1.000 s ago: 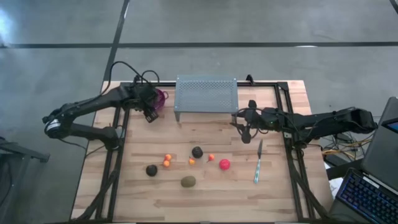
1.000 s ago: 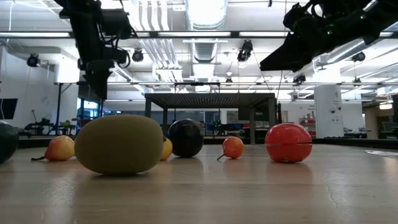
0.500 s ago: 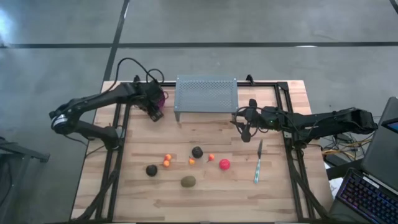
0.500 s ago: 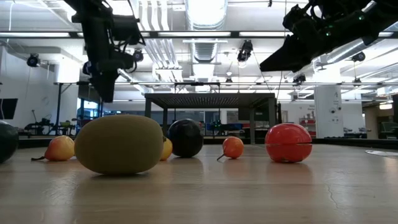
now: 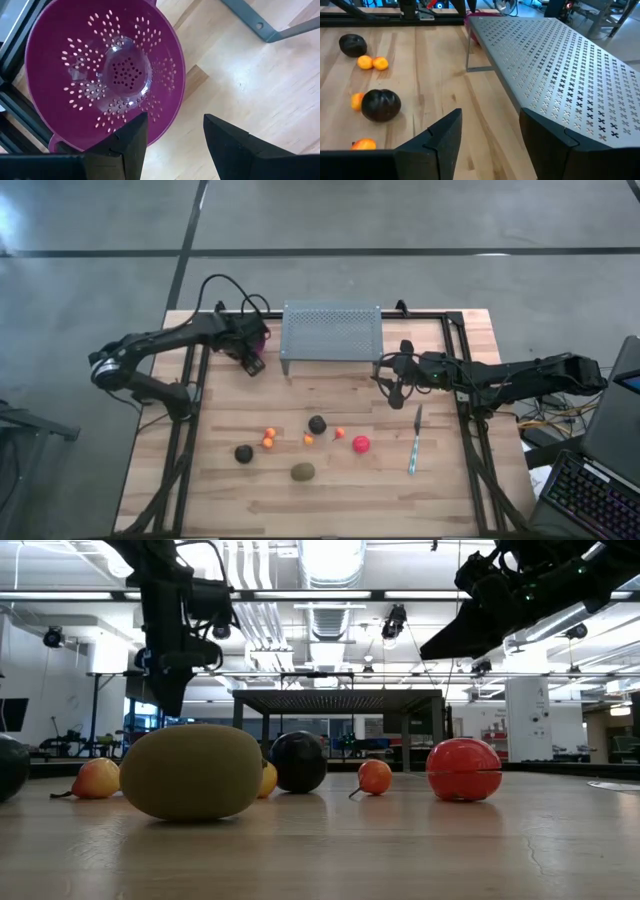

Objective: Pick & Place Fruit
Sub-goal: Put the purple strainer bowl on the shelf

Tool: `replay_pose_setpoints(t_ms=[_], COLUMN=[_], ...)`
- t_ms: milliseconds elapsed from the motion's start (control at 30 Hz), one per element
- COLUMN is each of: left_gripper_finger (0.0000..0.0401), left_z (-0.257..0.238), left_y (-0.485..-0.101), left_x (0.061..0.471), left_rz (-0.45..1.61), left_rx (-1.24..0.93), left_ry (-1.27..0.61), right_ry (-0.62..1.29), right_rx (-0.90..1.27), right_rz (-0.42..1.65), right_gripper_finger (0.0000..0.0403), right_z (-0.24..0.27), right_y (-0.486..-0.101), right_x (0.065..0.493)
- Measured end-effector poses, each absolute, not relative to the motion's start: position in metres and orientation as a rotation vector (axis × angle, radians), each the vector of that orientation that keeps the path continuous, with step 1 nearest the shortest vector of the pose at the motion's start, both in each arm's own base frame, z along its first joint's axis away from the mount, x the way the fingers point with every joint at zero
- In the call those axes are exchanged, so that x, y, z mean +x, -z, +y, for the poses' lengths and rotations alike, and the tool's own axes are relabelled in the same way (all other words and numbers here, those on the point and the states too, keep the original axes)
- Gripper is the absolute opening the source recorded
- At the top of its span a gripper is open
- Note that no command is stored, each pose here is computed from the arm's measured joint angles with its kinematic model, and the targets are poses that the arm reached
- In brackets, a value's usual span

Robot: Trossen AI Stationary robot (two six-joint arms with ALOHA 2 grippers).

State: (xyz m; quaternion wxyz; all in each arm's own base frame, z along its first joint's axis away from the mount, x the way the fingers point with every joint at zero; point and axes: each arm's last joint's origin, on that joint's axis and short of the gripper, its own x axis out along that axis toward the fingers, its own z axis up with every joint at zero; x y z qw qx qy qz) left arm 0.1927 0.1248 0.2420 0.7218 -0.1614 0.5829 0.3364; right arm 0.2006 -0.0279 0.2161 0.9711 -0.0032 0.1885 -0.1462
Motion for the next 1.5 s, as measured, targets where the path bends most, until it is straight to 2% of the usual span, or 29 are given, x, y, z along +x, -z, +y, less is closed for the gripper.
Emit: replay_pose_setpoints(t_ms=[600,1133,1500], left_gripper_finger=[0.0189,0.0101,0.0024], left_z=[0.127,0.123,0.124], left_y=[-0.220,-0.203,-0.203], left_x=[0.194,0.188,0.189], left_rz=[1.327,1.374,1.387], left_rx=[-0.305,-0.271,-0.215], left_ry=[-0.762,-0.712,-0.688], right_ry=[0.302,0.301,0.298], right_rx=[0.030,0.024,0.008], right_rz=[0.374,0.374,0.376], right_gripper_finger=[0.0157,0.0115,0.0094], right_z=[-0.028,-0.028,-0.028], right_y=[-0.216,-0.216,-0.216], right_x=[0.201,0.201,0.201])
